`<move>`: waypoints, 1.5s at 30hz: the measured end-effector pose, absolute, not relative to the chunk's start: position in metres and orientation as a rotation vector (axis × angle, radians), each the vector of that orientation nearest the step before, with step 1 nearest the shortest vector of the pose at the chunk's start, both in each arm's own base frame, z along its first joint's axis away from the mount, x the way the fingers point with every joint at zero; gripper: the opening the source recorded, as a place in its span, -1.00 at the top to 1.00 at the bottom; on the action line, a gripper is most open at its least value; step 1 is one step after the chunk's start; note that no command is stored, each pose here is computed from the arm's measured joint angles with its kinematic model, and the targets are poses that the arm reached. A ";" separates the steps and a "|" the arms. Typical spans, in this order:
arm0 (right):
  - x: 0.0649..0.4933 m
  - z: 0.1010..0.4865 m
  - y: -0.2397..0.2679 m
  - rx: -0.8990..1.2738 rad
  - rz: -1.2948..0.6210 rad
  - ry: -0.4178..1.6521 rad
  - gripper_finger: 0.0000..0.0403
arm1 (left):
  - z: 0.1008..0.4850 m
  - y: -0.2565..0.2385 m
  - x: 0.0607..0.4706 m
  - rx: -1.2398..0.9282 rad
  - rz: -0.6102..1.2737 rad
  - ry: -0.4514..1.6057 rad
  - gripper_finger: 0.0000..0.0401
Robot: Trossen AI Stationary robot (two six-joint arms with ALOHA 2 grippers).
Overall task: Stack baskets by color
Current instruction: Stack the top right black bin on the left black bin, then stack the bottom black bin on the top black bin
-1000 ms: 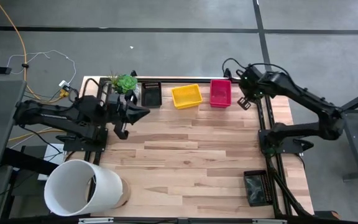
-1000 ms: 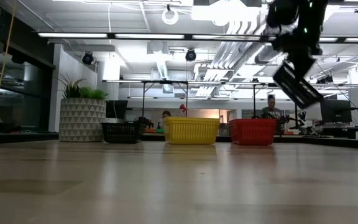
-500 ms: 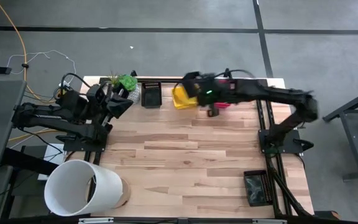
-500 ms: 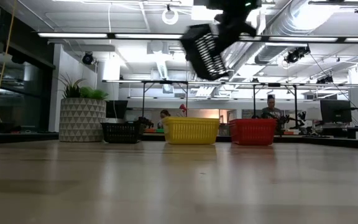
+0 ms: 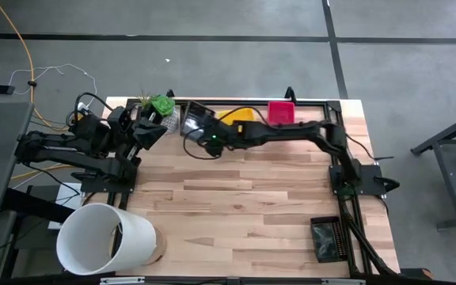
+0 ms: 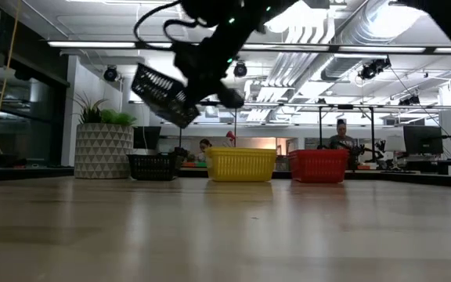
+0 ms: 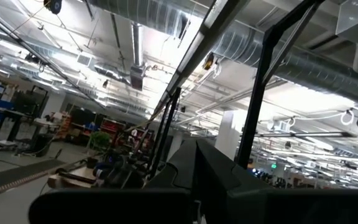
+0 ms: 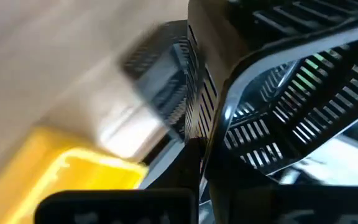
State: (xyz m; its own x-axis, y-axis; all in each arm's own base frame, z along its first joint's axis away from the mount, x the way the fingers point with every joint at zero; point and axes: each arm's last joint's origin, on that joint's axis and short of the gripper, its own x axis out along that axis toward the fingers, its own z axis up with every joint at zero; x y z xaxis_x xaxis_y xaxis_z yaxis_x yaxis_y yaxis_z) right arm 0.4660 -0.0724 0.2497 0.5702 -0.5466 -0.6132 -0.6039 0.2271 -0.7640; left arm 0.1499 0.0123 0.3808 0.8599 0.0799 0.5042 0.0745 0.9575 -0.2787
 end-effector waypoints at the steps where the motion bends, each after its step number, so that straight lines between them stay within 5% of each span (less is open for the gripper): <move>1: 0.472 0.246 -0.075 -1.444 0.043 1.051 1.00 | 0.381 0.012 0.150 -0.296 0.003 -0.538 1.00; 16: 0.506 0.181 -0.132 -1.622 0.110 1.162 1.00 | 0.380 0.014 0.150 -0.367 0.031 -0.543 1.00; 30: 0.509 0.185 -0.147 -1.515 0.081 0.988 0.91 | 0.379 0.014 0.152 -0.371 0.044 -0.537 1.00; 45: 0.505 0.188 -0.165 -1.455 -0.032 1.016 0.36 | 0.377 0.015 0.153 -0.378 0.075 -0.513 1.00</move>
